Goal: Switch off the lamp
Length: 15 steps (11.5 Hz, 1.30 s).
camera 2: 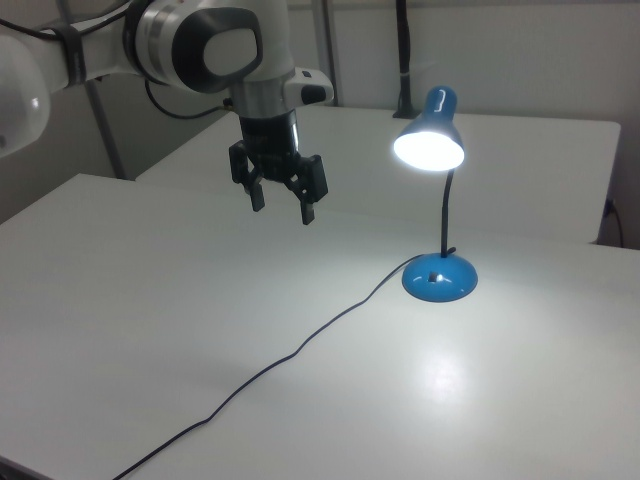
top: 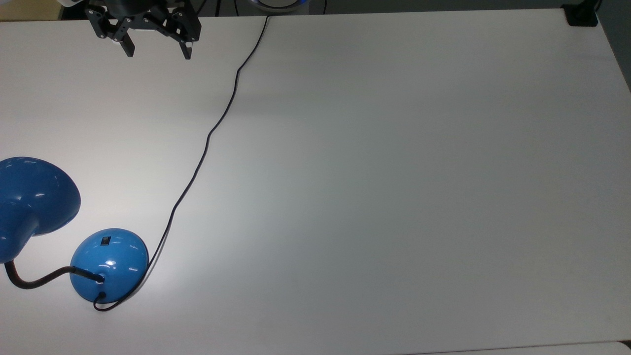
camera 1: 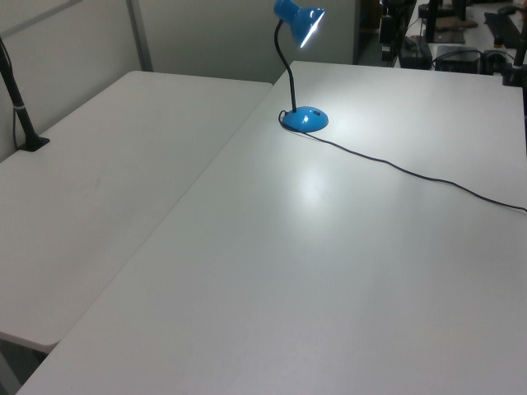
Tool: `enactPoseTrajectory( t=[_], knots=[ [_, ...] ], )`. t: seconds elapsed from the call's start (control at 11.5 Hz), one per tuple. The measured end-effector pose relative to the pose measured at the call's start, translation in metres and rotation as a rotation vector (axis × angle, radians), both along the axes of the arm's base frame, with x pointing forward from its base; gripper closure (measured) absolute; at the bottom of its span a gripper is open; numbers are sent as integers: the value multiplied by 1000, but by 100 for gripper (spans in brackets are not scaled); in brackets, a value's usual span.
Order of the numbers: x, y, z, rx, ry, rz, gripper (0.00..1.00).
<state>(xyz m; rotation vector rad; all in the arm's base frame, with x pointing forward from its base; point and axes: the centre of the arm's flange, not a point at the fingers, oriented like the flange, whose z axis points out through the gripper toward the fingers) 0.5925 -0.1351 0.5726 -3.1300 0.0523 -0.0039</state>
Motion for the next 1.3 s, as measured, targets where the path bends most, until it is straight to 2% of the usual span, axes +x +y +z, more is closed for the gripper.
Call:
enactPoseTrajectory(
  t=[0.09, 0.17, 0.26, 0.35, 0.69, 0.78, 0.95, 1.21, 1.3],
  knots=[
    [-1, -2, 0, 0, 0, 5, 3],
    [-1, -5, 0, 0, 0, 25, 11],
    [-2, -7, 0, -1, -1, 52, 22],
    [-2, -10, 0, -1, -1, 95, 40],
    [-4, -20, -3, 4, 1, 148, 81],
    [-2, -23, -10, 7, 12, 146, 98],
    [10, -32, -26, 12, -1, 131, 99],
    [43, -56, -59, -15, -136, 126, 100],
    [58, -67, -82, -25, -187, 128, 100]
  ],
)
